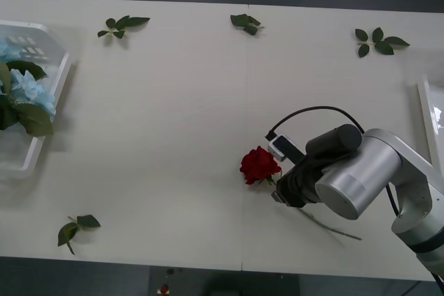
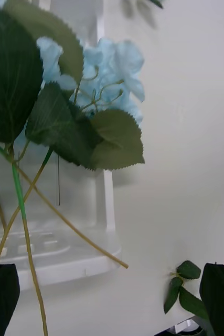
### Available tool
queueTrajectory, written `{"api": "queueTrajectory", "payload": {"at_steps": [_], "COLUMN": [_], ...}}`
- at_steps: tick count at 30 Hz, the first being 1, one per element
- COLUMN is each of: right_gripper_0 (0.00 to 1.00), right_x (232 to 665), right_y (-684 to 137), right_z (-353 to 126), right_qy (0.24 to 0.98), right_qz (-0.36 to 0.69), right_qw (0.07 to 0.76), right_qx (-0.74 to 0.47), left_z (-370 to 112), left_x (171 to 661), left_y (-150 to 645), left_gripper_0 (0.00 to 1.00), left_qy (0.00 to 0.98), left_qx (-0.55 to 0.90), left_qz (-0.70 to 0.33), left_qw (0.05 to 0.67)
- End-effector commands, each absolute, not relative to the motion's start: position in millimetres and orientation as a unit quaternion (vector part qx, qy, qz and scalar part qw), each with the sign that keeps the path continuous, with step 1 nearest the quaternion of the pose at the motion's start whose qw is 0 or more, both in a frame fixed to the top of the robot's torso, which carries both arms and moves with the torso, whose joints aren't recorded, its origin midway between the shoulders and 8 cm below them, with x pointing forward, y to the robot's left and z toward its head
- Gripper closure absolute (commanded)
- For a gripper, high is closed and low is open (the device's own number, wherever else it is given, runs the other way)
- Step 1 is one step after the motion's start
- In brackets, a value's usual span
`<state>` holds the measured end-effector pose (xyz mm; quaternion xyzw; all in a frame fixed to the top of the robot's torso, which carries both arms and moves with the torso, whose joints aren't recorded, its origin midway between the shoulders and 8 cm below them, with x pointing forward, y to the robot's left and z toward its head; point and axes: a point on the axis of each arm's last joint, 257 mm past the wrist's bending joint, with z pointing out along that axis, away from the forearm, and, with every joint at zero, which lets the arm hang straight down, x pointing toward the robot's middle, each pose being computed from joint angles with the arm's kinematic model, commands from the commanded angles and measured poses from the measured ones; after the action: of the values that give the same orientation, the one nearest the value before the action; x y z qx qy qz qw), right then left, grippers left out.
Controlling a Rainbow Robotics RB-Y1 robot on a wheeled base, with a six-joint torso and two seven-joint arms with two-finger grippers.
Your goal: Put the red flowers into the right box and the blue flowers into the left box
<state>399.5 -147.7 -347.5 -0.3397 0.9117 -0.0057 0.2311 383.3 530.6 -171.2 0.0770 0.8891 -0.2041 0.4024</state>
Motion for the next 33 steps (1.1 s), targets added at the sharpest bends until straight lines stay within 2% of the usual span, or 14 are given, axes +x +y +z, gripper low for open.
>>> {"api": "queueTrajectory", "payload": {"at_steps": [1, 11, 19, 20, 21, 22, 24, 27, 33], "right_gripper_0": [0.0, 0.0, 0.0, 0.06, 0.33, 0.71, 0.92, 1.0, 1.0], "right_x": [403.6, 401.9, 402.3, 402.9, 402.5, 401.8, 401.9, 400.8, 398.9], "right_y": [-148.5, -147.8, -148.7, -147.9, -147.5, -146.3, -145.8, -144.2, -142.9], "right_z": [-351.3, -370.5, -377.2, -376.7, -377.2, -377.7, -377.6, -378.4, -380.1], "right_qy": [0.914, 0.915, 0.916, 0.916, 0.916, 0.916, 0.916, 0.916, 0.916], "right_qz": [-0.005, -0.005, -0.013, -0.014, -0.014, -0.013, -0.013, -0.012, -0.013], "right_qw": [0.234, 0.226, 0.223, 0.224, 0.224, 0.223, 0.224, 0.223, 0.222], "right_qx": [-0.33, -0.333, -0.332, -0.333, -0.333, -0.332, -0.332, -0.332, -0.335], "left_z": [-135.0, -72.9, -48.2, -45.7, -43.3, -42.8, -40.8, -39.2, -46.4], "left_x": [389.0, 410.8, 411.3, 411.6, 412.1, 412.6, 414.0, 414.6, 412.2], "left_y": [520.9, 427.7, 364.1, 356.0, 350.1, 341.5, 324.2, 296.4, 249.4], "left_gripper_0": [0.0, 0.0, 0.0, 0.0, 0.0, 0.0, 0.0, 0.0, 0.0], "left_qy": [0.883, 0.835, 0.795, 0.79, 0.787, 0.783, 0.775, 0.759, 0.736], "left_qx": [0.117, 0.173, 0.237, 0.247, 0.257, 0.27, 0.293, 0.313, 0.345], "left_qz": [-0.188, -0.252, -0.28, -0.28, -0.276, -0.272, -0.266, -0.281, -0.307], "left_qw": [0.414, 0.457, 0.483, 0.487, 0.489, 0.49, 0.493, 0.497, 0.495]}}
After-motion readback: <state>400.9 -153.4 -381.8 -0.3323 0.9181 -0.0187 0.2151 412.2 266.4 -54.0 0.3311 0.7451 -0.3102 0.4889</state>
